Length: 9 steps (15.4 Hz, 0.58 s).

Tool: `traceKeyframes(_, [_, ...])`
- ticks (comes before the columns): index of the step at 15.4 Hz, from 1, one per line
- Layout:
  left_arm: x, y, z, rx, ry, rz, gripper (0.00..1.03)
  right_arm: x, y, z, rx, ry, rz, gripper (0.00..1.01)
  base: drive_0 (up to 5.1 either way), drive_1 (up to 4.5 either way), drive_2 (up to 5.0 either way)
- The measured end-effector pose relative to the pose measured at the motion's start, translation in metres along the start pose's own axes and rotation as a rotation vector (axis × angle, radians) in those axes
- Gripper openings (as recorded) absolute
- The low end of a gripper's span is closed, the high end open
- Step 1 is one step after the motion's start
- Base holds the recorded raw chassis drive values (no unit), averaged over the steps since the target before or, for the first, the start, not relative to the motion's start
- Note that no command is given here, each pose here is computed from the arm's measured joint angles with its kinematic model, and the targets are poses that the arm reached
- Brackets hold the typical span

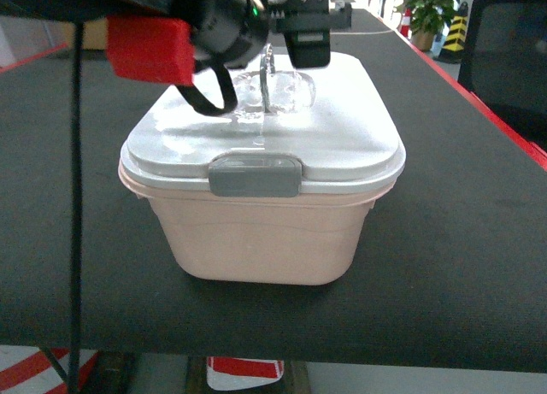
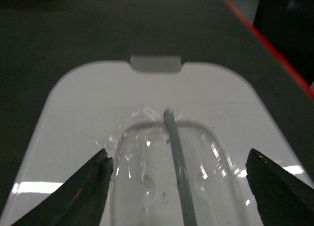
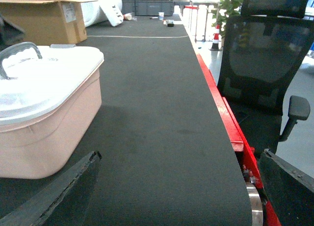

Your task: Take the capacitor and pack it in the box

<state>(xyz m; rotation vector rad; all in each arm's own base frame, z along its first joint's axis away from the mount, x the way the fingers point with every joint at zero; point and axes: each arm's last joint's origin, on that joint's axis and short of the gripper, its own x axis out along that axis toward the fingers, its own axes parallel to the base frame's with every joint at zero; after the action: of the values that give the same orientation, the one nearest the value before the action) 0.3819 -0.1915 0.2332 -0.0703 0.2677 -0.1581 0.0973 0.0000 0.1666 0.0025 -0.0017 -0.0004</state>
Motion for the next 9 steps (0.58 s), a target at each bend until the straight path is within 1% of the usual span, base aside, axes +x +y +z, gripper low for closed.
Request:
traceKeyframes(1, [-0.019,0.008,0.018,-0.026,-0.094,-0.043,0.9,0.0,0.0,0.0,0.0,0.0,0.0,0.98,0.0,0.0,0.0])
traceKeyframes(2, [-0.04,0.019,0.035,-0.048,-0.191,-0.081,1.0,0.0,0.0,0.0,0.0,0.0,0.0,0.98,0.0,0.0,0.0])
traceKeyframes(3, [-0.067,0.035,0.048,-0.06,-0.318,-0.115,0.97,0.0,0.0,0.0,0.0,0.0,0.0,0.98,0.0,0.0,0.0])
traceKeyframes(4, [-0.091,0.053,0.049,-0.049,-0.422,-0.128,0.98,0.0,0.0,0.0,0.0,0.0,0.0,0.98,0.0,0.0,0.0])
traceKeyframes(5, [-0.114,0.071,0.037,-0.018,-0.497,-0.114,0.98,0.0,0.0,0.0,0.0,0.0,0.0,0.98,0.0,0.0,0.0])
traceKeyframes(6, [-0.136,0.086,0.02,0.001,-0.523,-0.108,0.98,0.0,0.0,0.0,0.0,0.0,0.0,0.98,0.0,0.0,0.0])
traceKeyframes(7, [-0.163,0.102,0.005,0.021,-0.532,-0.091,0.98,0.0,0.0,0.0,0.0,0.0,0.0,0.98,0.0,0.0,0.0])
traceKeyframes(8, [-0.184,0.113,-0.003,0.037,-0.55,-0.057,0.98,0.0,0.0,0.0,0.0,0.0,0.0,0.98,0.0,0.0,0.0])
traceKeyframes(9, [-0.203,0.123,-0.009,0.037,-0.542,-0.042,0.98,0.0,0.0,0.0,0.0,0.0,0.0,0.98,0.0,0.0,0.0])
